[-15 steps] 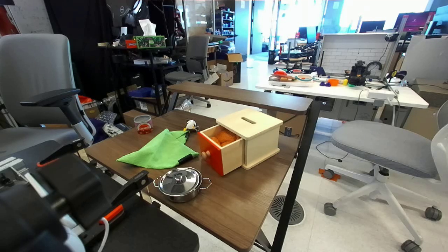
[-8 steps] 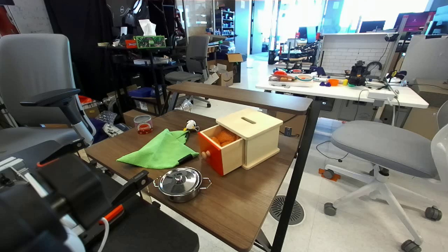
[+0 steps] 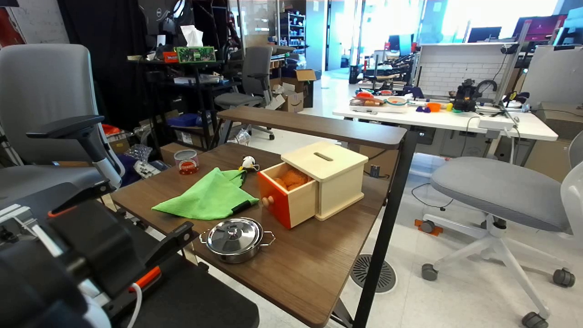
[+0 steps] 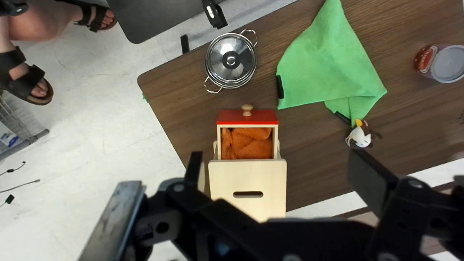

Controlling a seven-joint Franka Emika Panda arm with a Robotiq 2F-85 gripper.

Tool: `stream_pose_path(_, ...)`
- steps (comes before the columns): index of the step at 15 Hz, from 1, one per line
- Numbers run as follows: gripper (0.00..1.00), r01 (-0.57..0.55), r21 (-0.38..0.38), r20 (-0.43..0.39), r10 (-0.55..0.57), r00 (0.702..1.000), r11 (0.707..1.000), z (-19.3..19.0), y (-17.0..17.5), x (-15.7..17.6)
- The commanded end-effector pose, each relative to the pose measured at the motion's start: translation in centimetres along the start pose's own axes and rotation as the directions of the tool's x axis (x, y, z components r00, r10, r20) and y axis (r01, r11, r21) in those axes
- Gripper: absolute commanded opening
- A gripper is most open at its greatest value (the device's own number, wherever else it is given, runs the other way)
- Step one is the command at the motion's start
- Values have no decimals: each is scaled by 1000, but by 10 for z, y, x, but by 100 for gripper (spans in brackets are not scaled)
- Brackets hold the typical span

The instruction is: Close the chest drawer

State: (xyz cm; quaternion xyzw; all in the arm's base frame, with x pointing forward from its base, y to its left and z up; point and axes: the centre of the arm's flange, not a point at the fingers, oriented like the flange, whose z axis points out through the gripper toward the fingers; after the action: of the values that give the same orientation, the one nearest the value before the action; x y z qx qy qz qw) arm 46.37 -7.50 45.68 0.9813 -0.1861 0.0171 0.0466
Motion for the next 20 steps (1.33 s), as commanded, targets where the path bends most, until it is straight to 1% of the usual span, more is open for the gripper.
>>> stream_pose_path(1, 100, -57, 3, -6, 57, 998, 998, 63, 13, -3)
stream_pose_path(4, 100, -83, 28, 24, 82, 996, 996, 110, 19, -9)
stream_pose_path(7, 100, -93, 22, 16, 93, 996, 995, 154, 23, -16)
stream_pose_path(9, 100, -103, 24, -31, 104, 994, 994, 184, 26, -13)
stream_pose_path(12, 100, -128, -12, -81, 127, 989, 992, 218, 32, 0)
stream_pose_path(13, 100, -144, -35, -102, 139, 985, 989, 225, 33, 4)
stream_pose_path(14, 100, -112, -1, -59, 112, 992, 994, 205, 31, -11)
stream_pose_path(17, 100, -131, -20, -69, 129, 989, 991, 224, 35, -4)
stream_pose_path(20, 100, -131, -21, -75, 129, 989, 991, 222, 35, -1)
